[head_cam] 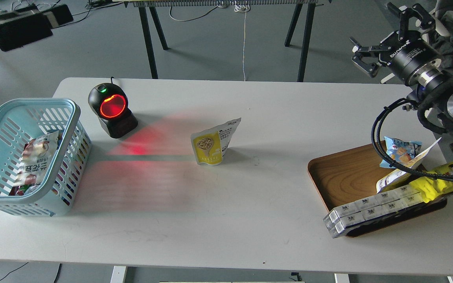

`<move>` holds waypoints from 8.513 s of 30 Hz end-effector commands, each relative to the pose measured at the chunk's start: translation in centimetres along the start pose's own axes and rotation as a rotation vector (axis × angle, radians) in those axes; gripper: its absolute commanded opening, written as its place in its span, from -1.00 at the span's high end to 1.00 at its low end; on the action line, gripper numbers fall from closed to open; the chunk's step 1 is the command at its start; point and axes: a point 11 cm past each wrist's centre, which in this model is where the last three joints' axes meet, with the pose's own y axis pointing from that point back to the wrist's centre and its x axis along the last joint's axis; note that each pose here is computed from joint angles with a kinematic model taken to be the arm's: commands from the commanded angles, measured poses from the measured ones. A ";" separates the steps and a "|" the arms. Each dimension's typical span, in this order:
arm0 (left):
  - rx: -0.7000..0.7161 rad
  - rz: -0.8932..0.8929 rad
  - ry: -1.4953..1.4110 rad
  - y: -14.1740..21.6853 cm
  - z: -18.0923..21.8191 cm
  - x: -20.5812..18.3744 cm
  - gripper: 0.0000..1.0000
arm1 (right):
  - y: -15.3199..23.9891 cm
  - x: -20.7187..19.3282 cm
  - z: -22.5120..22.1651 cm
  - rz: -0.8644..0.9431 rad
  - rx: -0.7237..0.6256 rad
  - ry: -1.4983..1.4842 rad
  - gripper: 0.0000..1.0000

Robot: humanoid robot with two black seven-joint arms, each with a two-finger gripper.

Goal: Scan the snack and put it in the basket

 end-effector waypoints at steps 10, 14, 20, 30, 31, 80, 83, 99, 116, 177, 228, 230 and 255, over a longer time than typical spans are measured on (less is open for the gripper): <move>-0.248 -0.126 -0.498 -11.5 8.5 -9.9 -1.00 | 0.6 0.9 -0.5 0.021 0.011 0.007 -0.99; -0.233 -0.180 -0.497 -14.3 11.2 -12.7 -1.00 | 1.0 1.6 -0.4 0.038 0.012 0.006 -0.99; -0.178 -0.221 -0.580 -17.0 11.9 -15.7 -0.97 | 1.2 1.9 -0.2 0.047 0.009 0.004 -0.99; -0.167 -0.297 -0.546 -18.9 11.6 -19.1 -0.94 | 1.2 2.2 0.0 0.054 0.009 -0.001 -0.99; -0.171 -0.300 -0.542 -19.0 11.7 -19.3 -0.93 | 1.2 2.2 0.1 0.056 0.008 -0.001 -0.99; -0.059 -0.125 -0.581 -14.1 8.4 -7.0 1.00 | 1.1 2.2 0.5 0.058 0.005 -0.008 -0.99; -0.029 -0.047 -0.498 -13.0 7.9 -4.2 1.00 | 1.0 2.2 0.5 0.057 0.004 -0.007 -0.99; 0.065 -0.182 -0.323 -8.9 2.1 -12.4 1.00 | 0.8 1.8 0.2 0.048 0.009 -0.004 -0.99; 0.058 -0.175 -0.318 -8.5 2.2 -13.6 1.00 | 0.9 1.9 0.4 0.057 0.004 -0.004 -0.99; 0.379 -0.157 -0.440 8.2 -7.2 0.7 1.00 | 0.6 1.6 0.7 0.057 -0.007 -0.001 -0.99; 0.463 0.005 -0.194 10.3 -12.8 -5.4 -0.99 | -1.3 -0.5 1.4 0.021 -0.029 0.017 -0.99; 0.476 0.071 -0.178 10.3 -12.9 -3.5 -0.99 | -1.4 -0.9 1.6 0.009 -0.032 0.016 -0.99; 0.423 0.690 0.633 13.7 -14.8 8.5 -0.99 | -1.9 -2.0 1.0 -0.018 -0.026 0.024 -0.99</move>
